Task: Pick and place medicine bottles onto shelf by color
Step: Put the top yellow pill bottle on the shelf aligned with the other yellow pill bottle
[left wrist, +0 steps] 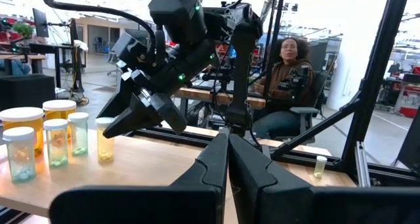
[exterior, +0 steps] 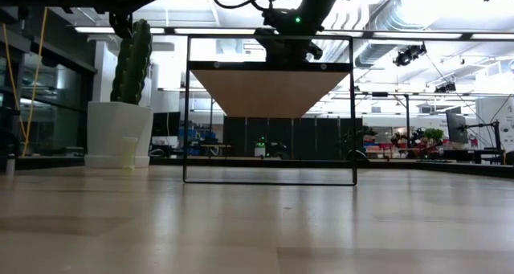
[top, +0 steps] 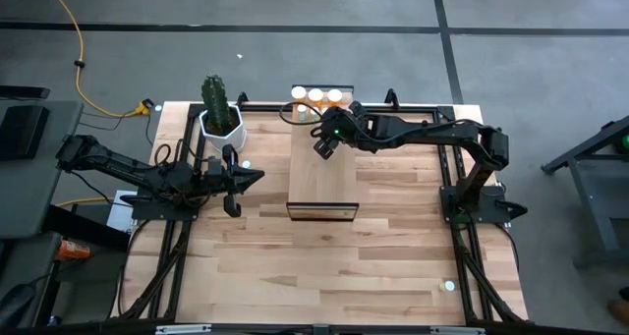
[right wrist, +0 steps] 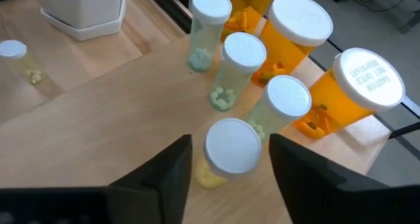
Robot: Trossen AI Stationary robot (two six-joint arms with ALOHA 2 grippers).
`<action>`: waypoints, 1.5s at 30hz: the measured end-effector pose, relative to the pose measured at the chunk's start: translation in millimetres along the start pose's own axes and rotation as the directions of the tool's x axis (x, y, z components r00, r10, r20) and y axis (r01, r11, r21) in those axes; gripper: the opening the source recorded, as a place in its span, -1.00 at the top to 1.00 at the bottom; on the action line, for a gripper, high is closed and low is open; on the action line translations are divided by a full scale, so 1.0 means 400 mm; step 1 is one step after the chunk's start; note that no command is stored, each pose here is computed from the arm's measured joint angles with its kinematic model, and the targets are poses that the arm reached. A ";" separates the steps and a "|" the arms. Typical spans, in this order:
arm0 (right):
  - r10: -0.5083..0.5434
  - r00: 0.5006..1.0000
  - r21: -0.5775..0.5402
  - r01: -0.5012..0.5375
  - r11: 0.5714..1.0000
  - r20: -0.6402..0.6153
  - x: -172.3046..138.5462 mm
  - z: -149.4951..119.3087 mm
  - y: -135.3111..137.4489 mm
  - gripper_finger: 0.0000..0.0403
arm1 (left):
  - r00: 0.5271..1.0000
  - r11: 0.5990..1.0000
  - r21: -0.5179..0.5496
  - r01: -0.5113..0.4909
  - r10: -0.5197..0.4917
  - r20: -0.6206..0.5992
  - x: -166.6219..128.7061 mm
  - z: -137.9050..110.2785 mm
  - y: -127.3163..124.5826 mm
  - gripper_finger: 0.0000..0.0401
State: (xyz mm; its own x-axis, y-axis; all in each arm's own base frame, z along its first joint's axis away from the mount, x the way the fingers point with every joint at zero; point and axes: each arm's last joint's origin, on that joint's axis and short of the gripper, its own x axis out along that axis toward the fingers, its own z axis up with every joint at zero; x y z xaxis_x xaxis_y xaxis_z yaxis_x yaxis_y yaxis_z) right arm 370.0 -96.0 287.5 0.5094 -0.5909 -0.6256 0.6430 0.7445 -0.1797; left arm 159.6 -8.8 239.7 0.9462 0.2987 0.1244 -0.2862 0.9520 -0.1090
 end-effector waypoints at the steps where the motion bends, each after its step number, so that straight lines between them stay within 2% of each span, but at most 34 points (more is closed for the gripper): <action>1: 0.000 1.000 -0.002 0.000 1.000 0.000 0.000 0.000 0.000 0.01 | 1.000 1.000 0.000 0.000 0.000 0.000 0.000 0.000 0.000 0.98; 5: 0.002 1.000 -0.014 -0.002 1.000 0.008 -0.008 0.004 -0.004 -0.11 | 1.000 1.000 0.000 0.000 0.000 0.000 0.000 0.000 0.000 0.98; 12: 0.045 0.998 -0.031 -0.043 0.999 0.040 -0.080 0.023 -0.032 -0.15 | 1.000 1.000 0.005 0.001 -0.001 -0.010 0.000 -0.003 0.000 0.98; 16: 0.099 0.995 -0.050 -0.099 0.994 -0.006 -0.145 0.015 -0.057 -0.15 | 1.000 1.000 0.008 0.001 -0.001 -0.015 0.000 -0.004 0.000 0.98; 20: 0.139 0.985 -0.088 -0.149 0.985 -0.105 -0.219 -0.016 -0.065 -0.15 | 1.000 1.000 0.008 0.001 -0.001 -0.015 0.000 -0.004 0.000 0.98; 24: 0.099 0.980 -0.118 -0.120 0.986 -0.171 -0.292 -0.074 -0.054 -0.15 | 1.000 1.000 0.006 -0.009 0.009 -0.014 0.000 -0.004 0.001 0.98; 27: 0.107 0.974 -0.111 -0.131 0.985 -0.197 -0.327 -0.164 -0.049 -0.15 | 1.000 1.000 -0.001 -0.028 0.028 -0.013 0.000 -0.004 0.002 0.98; 30: 0.165 0.956 -0.041 -0.179 0.983 -0.241 -0.347 -0.281 -0.055 -0.15 | 1.000 0.999 -0.016 -0.028 0.028 -0.013 0.000 -0.004 0.002 0.98; 32: 0.254 0.939 0.012 -0.259 0.966 -0.232 -0.358 -0.349 -0.054 -0.15 | 1.000 0.999 -0.016 -0.028 0.028 -0.013 0.000 -0.004 0.002 0.98; 34: 0.370 0.909 0.053 -0.367 0.929 -0.190 -0.365 -0.402 -0.045 -0.15 | 1.000 0.999 -0.016 -0.028 0.028 -0.013 0.000 -0.004 0.002 0.98; 36: 0.476 0.876 0.068 -0.471 0.879 -0.083 -0.370 -0.432 -0.031 -0.15 | 1.000 0.999 -0.016 -0.028 0.028 -0.013 0.000 -0.004 0.002 0.98; 39: 0.582 0.803 -0.009 -0.586 0.810 0.132 -0.371 -0.451 -0.009 -0.15 | 1.000 0.999 -0.016 -0.028 0.028 -0.013 0.000 -0.004 0.002 0.98; 42: 0.636 0.709 -0.142 -0.626 0.767 0.306 -0.372 -0.451 0.007 -0.15 | 1.000 1.000 -0.016 -0.025 0.024 -0.013 0.000 -0.004 0.002 0.98; 45: 0.641 0.643 -0.229 -0.608 0.760 0.420 -0.371 -0.447 0.012 -0.15 | 1.000 1.000 -0.016 -0.025 0.024 -0.013 0.000 -0.004 0.002 0.98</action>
State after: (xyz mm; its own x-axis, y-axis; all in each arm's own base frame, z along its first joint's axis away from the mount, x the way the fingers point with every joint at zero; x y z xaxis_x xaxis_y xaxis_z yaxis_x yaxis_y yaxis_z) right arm 195.4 50.9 243.9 0.9795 -0.0331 -0.1988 0.0478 0.9964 0.0698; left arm 159.6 -8.1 238.2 0.9408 0.3209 0.1091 -0.3068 0.9431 -0.1282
